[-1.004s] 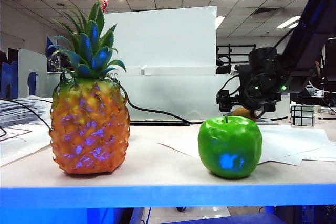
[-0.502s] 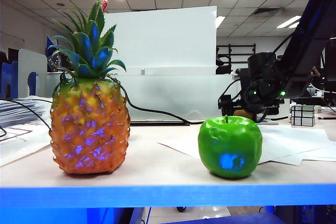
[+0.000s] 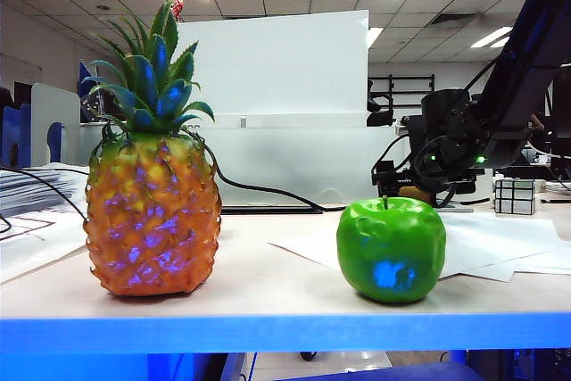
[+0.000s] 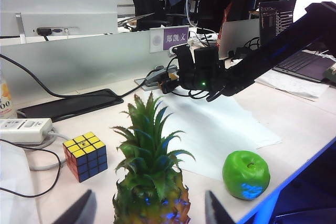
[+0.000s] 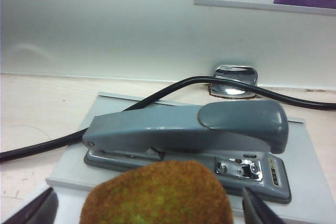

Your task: Arrange all the fruits from large to small from left to right in a row.

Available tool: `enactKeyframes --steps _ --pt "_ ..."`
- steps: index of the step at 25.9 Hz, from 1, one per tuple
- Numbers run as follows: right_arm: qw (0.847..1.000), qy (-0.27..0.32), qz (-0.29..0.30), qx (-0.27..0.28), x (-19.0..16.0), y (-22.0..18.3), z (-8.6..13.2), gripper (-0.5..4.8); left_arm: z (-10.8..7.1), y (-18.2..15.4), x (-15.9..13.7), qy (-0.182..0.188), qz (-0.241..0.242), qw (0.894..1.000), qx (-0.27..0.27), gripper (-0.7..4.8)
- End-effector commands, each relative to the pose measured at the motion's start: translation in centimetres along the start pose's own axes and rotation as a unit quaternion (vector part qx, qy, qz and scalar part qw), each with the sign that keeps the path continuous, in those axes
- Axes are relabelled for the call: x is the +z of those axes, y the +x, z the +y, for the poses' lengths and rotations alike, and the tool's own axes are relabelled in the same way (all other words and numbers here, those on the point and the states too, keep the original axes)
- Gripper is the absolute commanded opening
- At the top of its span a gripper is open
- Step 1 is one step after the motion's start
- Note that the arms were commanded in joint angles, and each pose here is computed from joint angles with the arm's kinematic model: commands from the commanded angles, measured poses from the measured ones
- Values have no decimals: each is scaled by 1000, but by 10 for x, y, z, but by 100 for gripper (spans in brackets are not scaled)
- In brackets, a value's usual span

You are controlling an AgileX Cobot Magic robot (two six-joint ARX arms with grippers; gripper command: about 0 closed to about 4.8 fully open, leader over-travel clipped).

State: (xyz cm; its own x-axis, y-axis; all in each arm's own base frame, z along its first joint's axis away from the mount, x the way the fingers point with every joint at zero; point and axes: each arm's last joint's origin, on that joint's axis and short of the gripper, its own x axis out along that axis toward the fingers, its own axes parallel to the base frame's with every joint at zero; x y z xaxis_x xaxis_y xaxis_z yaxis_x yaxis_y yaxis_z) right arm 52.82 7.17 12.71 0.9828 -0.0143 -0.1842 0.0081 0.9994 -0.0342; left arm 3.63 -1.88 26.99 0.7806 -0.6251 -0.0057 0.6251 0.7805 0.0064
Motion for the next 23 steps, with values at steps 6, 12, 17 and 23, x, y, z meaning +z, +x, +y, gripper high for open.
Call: enactKeyframes --steps 6,12,17,23 --pt "1000 12 -7 -22 6 5 0 435 0 0 2 8 -7 1000 0 273" --pt "999 18 -4 -37 5 5 -1 248 0 0 2 7 -7 1000 2 274" --pt "999 17 -2 -36 5 5 0 195 0 0 2 7 -7 1000 3 274" --pt "999 17 -2 -35 5 6 -1 153 1 0 1 6 -6 1000 10 274"
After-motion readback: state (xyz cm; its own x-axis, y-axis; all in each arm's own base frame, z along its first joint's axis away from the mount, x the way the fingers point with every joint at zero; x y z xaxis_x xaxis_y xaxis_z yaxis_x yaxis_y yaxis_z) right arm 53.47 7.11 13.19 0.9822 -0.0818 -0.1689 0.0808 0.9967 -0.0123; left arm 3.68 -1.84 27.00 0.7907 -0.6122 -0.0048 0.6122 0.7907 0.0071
